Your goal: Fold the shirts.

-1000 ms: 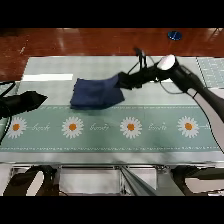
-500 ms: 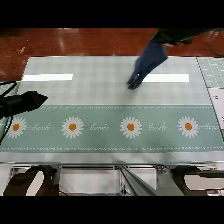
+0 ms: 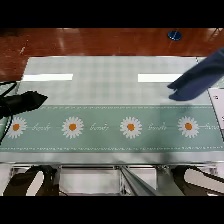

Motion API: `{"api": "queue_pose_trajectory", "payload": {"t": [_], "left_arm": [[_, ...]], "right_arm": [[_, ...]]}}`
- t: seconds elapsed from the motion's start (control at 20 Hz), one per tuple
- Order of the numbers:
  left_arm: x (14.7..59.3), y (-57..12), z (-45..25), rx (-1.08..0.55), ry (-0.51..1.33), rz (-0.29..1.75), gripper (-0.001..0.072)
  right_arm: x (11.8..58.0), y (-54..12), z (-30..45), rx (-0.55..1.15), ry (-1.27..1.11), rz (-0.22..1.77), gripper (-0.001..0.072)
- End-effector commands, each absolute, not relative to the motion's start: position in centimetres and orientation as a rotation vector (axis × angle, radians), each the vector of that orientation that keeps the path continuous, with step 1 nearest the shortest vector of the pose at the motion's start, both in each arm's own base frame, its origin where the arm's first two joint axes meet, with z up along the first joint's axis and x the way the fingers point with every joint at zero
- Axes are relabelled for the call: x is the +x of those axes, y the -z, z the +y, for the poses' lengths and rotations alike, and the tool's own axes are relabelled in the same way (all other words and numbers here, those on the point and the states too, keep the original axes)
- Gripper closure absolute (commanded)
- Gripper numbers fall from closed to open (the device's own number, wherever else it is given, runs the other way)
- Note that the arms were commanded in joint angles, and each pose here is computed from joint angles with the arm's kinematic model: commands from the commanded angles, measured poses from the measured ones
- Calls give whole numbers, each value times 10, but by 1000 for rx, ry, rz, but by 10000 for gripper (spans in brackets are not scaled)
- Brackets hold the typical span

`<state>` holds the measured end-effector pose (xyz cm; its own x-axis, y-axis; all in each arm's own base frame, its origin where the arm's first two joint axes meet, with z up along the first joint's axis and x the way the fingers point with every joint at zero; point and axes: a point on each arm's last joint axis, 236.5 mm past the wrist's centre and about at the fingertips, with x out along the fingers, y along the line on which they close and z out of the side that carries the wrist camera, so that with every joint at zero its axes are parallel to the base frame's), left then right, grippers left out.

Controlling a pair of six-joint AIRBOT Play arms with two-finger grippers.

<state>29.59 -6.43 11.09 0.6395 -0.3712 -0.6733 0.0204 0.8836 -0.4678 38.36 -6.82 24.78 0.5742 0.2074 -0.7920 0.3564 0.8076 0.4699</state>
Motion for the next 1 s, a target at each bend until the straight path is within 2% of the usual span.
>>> {"api": "queue_pose_trajectory", "payload": {"t": [0.0, 0.1, 0.35, 0.5, 0.55, 0.6, 0.65, 0.85, 0.9, 0.95], "left_arm": [[301, -114, -62, -438, 227, 828, 687], [304, -117, -60, -438, 220, 809, 687], [313, -124, -63, -430, 226, 762, 687], [316, -122, -78, -415, 265, 765, 687], [316, -119, -82, -412, 278, 777, 687], [317, -114, -87, -409, 290, 795, 687], [318, -108, -90, -409, 296, 817, 687], [342, -107, -89, -370, 306, 827, 688], [352, -120, -89, -358, 314, 808, 688], [367, -141, -89, -349, 321, 772, 688]], "right_arm": [[317, -221, -111, 712, 311, 1072, 695], [272, -197, -127, 734, 437, 1140, 695], [118, -124, -157, 762, 866, 1336, 693], [41, -85, -149, 809, 1070, 1454, 691], [32, -71, -139, 855, 1088, 1469, 633], [28, -59, -131, 874, 1072, 1506, 346], [27, -53, -127, 870, 1042, 1540, 287], [56, -71, -156, 812, 1008, 1441, 293], [80, -85, -167, 791, 961, 1374, 318], [113, -100, -174, 782, 877, 1300, 427]]}}
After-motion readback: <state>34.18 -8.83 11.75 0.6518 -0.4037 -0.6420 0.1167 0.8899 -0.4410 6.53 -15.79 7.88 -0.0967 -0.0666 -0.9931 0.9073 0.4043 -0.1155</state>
